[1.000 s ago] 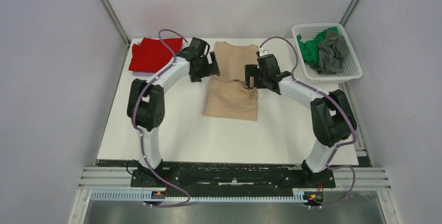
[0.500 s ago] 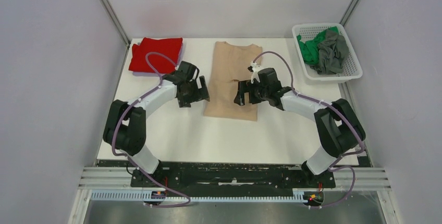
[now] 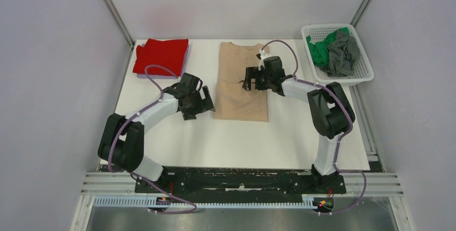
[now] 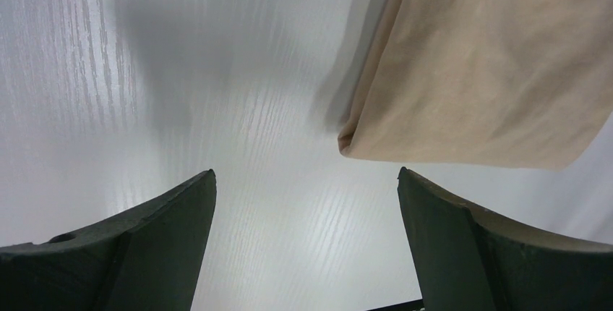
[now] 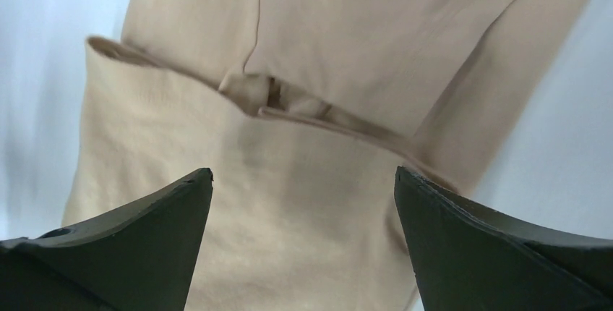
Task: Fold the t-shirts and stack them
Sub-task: Fold the folded rectangular tshirt in 1/3 of the way
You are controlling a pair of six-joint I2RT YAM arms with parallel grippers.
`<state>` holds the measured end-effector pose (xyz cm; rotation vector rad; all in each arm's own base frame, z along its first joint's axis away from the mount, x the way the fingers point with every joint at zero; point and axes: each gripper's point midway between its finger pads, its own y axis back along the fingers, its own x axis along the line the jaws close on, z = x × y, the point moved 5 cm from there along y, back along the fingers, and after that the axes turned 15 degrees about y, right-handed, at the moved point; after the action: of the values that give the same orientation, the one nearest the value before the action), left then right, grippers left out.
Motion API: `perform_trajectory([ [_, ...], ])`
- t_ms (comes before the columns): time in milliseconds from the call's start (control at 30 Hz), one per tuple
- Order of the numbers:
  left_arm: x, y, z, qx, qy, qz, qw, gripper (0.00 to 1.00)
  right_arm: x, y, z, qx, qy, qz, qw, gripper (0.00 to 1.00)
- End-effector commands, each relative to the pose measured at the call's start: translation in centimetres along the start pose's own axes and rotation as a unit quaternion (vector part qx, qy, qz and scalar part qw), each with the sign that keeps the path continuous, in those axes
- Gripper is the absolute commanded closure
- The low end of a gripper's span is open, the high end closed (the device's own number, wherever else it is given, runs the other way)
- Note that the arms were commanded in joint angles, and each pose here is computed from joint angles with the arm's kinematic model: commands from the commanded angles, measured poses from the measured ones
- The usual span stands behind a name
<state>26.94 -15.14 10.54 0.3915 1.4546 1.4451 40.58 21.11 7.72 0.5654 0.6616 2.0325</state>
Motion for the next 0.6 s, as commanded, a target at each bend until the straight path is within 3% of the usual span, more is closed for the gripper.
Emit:
perform_trajectory([
  [0, -1.2, -0.5, 0.7, -0.015, 0.020, -0.017, 1.000, 0.00, -0.9, 1.6, 4.7, -0.057, 0.034, -0.021, 0.998, 0.02],
  [167, -2.3, -1.8, 0.3, 0.011, 0.024, -0.048, 0.998, 0.09, -0.4, 5.9, 2.8, -0.059, 0.046, -0.031, 0.997, 0.02],
  [400, -2.3, -3.8, -1.0, 0.043, 0.019, -0.052, 0.998, 0.34, -1.2, 10.3, -3.8, -0.025, -0.023, -0.060, 0.998, 0.02],
  [567, -2.5, -4.9, -2.4, 0.070, 0.008, -0.049, 0.996, 0.52, -1.5, 11.9, -6.0, -0.020, -0.040, -0.065, 0.997, 0.02],
])
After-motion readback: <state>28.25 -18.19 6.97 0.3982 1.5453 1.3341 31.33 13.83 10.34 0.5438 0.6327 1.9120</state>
